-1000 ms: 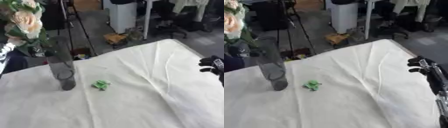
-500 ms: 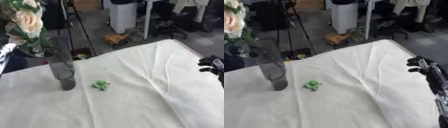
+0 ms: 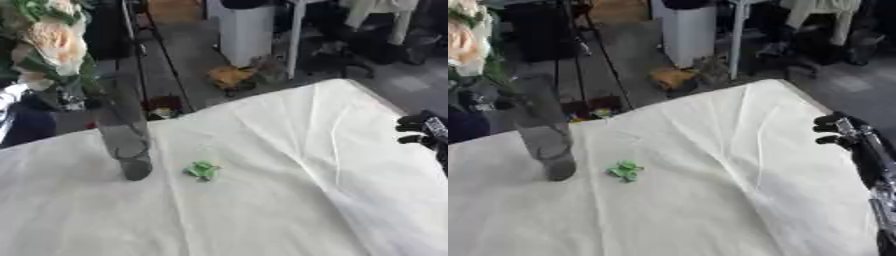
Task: Arrange flowers into the vase.
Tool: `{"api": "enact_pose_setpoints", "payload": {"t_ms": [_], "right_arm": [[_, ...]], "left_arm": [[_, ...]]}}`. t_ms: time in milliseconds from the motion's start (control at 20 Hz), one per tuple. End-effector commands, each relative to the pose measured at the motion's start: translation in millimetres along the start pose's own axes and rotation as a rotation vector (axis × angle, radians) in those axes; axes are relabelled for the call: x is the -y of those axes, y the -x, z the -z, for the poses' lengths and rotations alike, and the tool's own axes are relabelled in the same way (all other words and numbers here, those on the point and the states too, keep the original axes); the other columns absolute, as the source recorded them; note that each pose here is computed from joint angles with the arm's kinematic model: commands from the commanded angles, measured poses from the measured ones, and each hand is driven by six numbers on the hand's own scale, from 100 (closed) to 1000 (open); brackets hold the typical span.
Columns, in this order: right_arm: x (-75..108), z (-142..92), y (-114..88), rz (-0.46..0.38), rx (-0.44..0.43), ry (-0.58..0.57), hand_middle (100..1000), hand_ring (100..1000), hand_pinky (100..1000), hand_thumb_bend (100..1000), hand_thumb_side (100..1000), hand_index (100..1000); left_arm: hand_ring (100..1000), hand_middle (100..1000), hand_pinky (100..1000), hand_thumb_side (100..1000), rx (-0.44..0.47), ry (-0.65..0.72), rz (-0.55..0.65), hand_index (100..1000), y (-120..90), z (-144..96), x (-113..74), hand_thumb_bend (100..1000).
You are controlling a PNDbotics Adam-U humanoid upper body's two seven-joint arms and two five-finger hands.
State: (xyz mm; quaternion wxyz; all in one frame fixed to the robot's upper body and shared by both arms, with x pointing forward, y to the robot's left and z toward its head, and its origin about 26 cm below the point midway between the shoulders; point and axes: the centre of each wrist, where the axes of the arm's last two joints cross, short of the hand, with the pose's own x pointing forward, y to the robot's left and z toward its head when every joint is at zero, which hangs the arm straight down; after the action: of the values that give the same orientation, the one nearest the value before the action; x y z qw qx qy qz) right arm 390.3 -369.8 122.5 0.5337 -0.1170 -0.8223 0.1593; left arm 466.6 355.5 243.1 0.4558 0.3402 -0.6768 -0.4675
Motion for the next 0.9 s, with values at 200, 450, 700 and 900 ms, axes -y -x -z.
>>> {"api": "enact_pose_setpoints", "payload": {"t_ms": [200, 450, 700, 900], "right_arm": [[9.8, 5, -10, -0.028, 0.030, 0.017, 679, 732, 647, 100, 871, 690], [9.9, 4, -9, -0.026, 0.027, 0.020, 679, 732, 647, 100, 871, 691], [10.1, 4, -9, -0.026, 0.028, 0.022, 679, 732, 647, 100, 871, 691], [10.7, 3, -8, -0.026, 0.025, 0.025, 678, 732, 647, 100, 871, 691]], "left_arm": [[846, 731, 882, 796, 0.020, -0.052, -0.006, 875, 2, -9, -29.1, 1000], [841, 719, 884, 798, 0.048, -0.053, -0.049, 869, -2, -14, -35.2, 1000], [836, 705, 885, 777, 0.059, -0.065, -0.071, 861, -3, -20, -39.4, 1000], [830, 694, 887, 767, 0.078, -0.090, -0.093, 854, -5, -29, -44.3, 1000]]}}
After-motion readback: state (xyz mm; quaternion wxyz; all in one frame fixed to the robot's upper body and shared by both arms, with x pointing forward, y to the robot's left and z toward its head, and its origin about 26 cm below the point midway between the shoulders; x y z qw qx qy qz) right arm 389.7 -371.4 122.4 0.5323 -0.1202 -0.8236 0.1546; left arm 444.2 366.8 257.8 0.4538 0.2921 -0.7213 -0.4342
